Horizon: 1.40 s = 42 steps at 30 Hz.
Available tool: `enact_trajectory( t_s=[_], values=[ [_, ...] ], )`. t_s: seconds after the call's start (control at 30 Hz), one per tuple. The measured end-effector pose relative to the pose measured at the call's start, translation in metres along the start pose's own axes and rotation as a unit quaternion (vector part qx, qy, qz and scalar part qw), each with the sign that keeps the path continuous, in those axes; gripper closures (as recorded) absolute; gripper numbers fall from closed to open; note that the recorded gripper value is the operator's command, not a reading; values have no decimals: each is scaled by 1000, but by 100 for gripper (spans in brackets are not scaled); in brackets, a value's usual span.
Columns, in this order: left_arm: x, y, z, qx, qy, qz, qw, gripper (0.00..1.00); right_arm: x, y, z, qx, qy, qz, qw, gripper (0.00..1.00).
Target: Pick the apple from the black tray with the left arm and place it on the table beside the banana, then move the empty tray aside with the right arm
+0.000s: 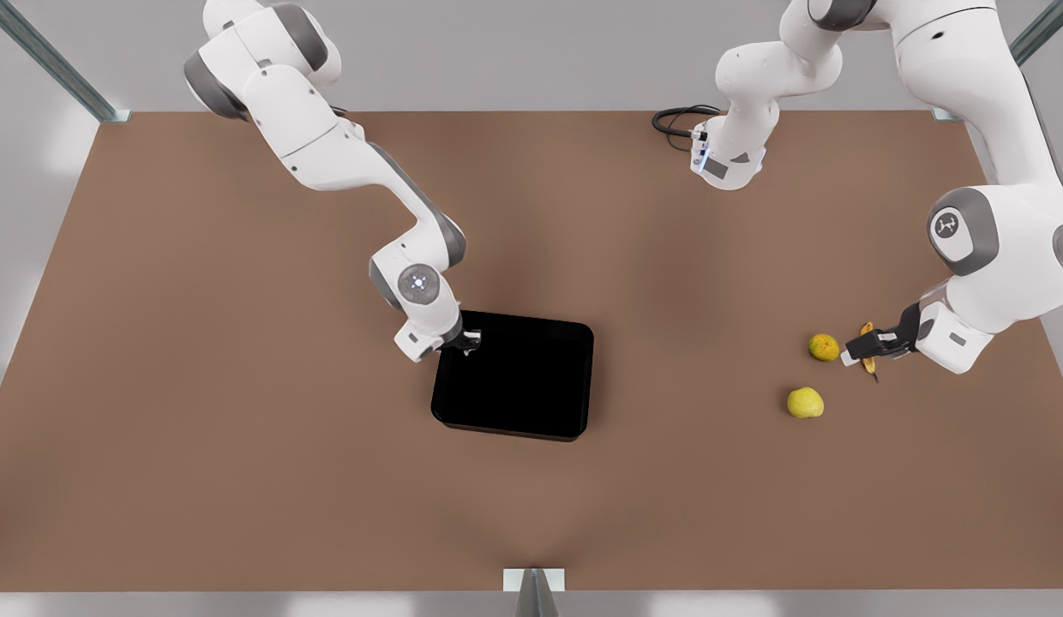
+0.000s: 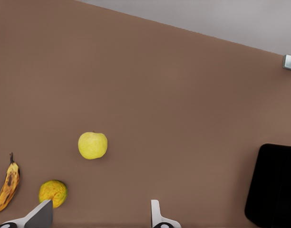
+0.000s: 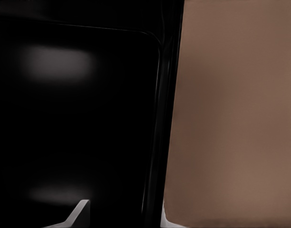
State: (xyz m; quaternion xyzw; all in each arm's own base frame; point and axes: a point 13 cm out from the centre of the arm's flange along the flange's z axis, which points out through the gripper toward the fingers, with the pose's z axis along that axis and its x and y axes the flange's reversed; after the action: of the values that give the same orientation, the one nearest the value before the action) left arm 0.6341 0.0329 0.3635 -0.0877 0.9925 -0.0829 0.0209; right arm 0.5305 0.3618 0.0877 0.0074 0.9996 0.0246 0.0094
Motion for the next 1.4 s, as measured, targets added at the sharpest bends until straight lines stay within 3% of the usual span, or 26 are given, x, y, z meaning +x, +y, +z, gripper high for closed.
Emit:
enact_trajectory(
  t_s=[0.3,0.57,1.0,1.17,1.4],
  values=[
    [0,-1,0,0,0,-6,1000,0,0,-1,-7,3,0,17,1000,71],
    [1,-2,0,0,1,-11,1000,0,2,-4,-11,10,7,23,1000,81],
    [1,-2,1,0,2,-17,1000,0,-22,-34,-100,18,-9,45,999,83],
    [1,-2,1,-1,2,-18,1000,0,-61,-118,-158,26,-7,99,995,84],
    [1,-2,1,0,2,-20,1000,0,-82,-229,-195,35,26,109,993,85]
  ],
)
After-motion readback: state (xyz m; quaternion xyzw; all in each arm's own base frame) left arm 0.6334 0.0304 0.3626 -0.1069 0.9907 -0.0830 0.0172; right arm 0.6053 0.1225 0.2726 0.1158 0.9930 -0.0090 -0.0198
